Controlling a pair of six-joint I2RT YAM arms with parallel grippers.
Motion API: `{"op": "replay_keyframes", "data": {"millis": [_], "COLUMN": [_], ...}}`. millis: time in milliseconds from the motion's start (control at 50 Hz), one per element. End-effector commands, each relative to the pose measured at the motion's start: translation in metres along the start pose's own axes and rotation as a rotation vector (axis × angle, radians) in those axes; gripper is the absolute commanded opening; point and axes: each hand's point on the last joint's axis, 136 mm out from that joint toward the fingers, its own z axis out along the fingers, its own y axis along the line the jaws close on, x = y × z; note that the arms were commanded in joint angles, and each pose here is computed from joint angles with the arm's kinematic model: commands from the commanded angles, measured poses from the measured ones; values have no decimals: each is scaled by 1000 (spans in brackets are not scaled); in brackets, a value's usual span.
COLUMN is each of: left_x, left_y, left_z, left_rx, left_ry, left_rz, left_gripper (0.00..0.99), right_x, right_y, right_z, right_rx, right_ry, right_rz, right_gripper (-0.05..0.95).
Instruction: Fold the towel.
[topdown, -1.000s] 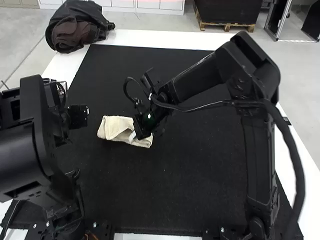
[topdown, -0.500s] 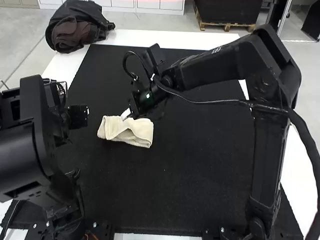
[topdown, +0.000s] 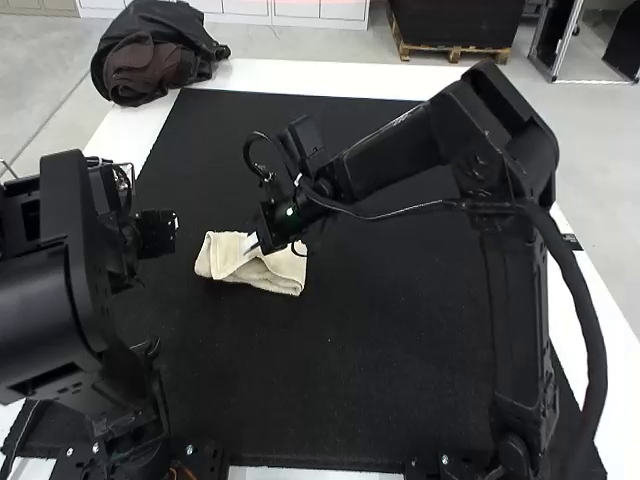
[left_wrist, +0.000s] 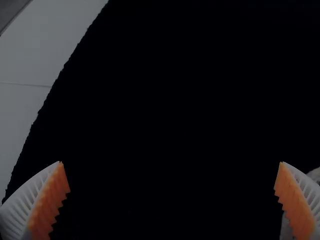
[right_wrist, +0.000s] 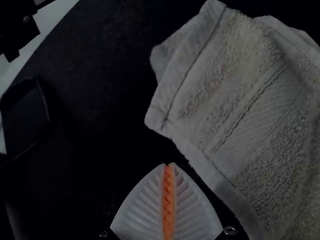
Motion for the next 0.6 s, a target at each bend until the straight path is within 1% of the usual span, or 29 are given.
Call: {"op": "replay_keyframes", "data": {"millis": [0, 580], "left_x": [-7, -6], "left_y": [0, -3], "left_z": [-4, -4], "left_rx": [3, 16], "left_ry": [-27, -26], "left_rz": [0, 0], "left_gripper": [964, 964], "right_x": [-14, -17], "right_y": [0, -10], "right_z": [0, 22], "right_rx": [-11, -74], "right_ry": [-34, -77], "right_rz": [-4, 28], "right_gripper": [-25, -25]}}
